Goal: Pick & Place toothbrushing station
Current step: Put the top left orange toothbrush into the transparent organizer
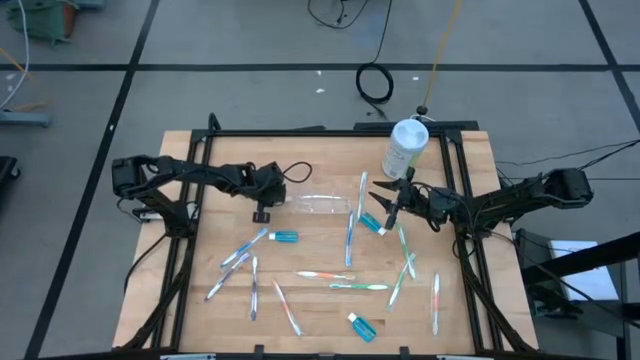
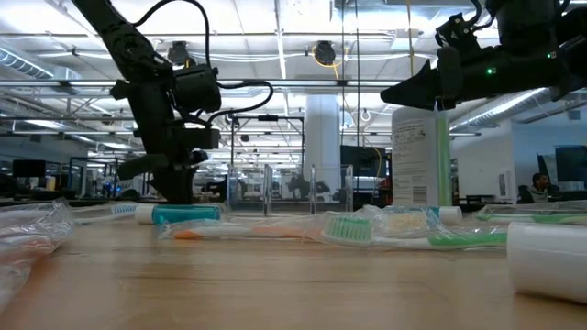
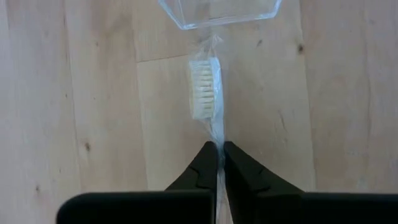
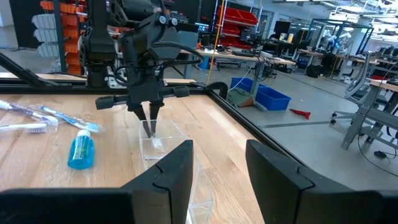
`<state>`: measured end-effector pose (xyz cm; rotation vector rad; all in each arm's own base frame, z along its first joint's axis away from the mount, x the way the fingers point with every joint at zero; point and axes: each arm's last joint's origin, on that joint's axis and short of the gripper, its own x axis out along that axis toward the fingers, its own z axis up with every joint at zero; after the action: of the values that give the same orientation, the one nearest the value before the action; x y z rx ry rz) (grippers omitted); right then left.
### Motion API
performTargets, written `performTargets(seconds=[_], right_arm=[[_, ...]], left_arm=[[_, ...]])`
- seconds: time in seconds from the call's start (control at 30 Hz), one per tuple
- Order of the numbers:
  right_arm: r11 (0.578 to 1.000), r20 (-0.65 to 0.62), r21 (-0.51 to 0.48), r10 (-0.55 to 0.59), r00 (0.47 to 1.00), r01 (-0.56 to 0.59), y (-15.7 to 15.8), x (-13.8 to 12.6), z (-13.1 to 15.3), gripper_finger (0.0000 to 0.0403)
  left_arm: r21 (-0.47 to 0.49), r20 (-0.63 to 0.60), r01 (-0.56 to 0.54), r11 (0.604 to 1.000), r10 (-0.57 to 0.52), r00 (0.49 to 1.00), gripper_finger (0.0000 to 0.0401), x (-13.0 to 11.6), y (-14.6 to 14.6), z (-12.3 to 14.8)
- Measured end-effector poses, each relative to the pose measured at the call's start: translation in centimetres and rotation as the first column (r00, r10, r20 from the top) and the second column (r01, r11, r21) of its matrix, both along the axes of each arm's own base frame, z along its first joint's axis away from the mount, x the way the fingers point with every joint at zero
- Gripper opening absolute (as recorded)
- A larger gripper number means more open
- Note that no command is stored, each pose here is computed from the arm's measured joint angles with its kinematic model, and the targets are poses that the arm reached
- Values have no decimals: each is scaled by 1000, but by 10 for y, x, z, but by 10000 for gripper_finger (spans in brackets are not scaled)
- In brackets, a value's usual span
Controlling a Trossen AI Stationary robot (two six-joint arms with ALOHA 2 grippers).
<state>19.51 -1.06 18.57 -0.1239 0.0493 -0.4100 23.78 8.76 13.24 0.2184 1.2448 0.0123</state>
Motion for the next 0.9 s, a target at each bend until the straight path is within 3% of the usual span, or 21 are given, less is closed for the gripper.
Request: performTargets(seconds=[0.17,0.33,0.57,0.73,0.9], right_arm=[[1000,-5,0,0,1000,0,0,0,0,139],[1000,-9,0,0,1000,0,0,0,-1,139],[1000,-10,0,0,1000,0,0,0,-1,139],[1000,-22,2,0,1000,0,0,0,-2,139],[1000,-61,2,0,998,0,0,0,-6,139]], left_arm=[[5,1,-36,999,36,999,11,-12,-4,17],[30,142,-86,996,81,986,7,-19,-9,48],[42,360,-104,994,82,929,5,-35,-24,92],[35,551,-118,992,79,831,10,-45,-34,122],[2,773,-125,992,78,630,7,-43,-41,152]])
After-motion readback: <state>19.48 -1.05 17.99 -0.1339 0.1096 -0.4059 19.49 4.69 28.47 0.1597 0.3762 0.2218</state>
